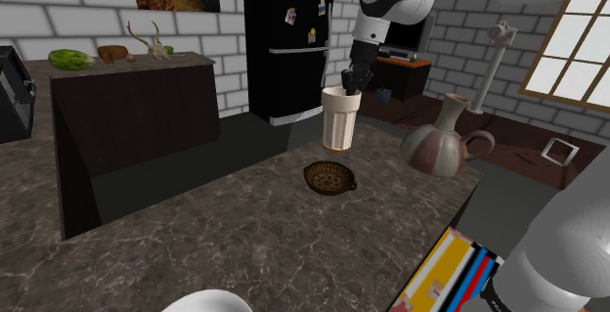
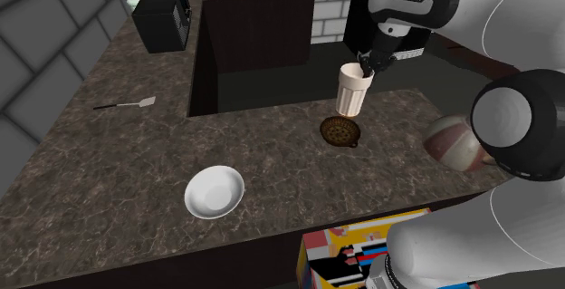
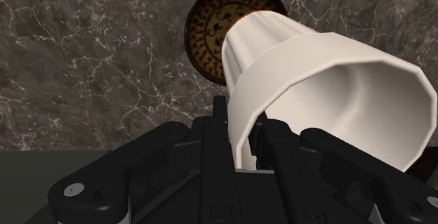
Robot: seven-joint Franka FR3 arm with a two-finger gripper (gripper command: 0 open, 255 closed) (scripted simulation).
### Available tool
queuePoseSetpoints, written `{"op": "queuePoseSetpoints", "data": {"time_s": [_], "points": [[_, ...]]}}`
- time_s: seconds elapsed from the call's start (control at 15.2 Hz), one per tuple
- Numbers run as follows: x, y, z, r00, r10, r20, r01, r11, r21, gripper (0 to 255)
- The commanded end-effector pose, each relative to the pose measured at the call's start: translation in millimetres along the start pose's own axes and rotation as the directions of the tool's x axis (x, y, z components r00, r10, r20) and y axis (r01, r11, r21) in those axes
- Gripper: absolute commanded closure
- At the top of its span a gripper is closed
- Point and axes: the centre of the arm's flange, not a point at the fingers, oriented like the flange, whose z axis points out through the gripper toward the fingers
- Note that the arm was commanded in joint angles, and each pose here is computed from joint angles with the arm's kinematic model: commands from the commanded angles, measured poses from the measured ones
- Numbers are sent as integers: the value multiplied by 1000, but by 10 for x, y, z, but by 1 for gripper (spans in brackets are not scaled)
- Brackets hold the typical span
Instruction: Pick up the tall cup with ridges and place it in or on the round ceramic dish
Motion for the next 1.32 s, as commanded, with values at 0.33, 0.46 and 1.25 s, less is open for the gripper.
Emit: {"op": "queuePoseSetpoints", "data": {"time_s": [0.33,0.46,1.25], "points": [[-21,41,358,1000,0,-1,0,1000,0,255],[-27,54,463,1000,0,-1,0,1000,0,255],[-62,132,1091,1000,0,-1,0,1000,0,255]]}}
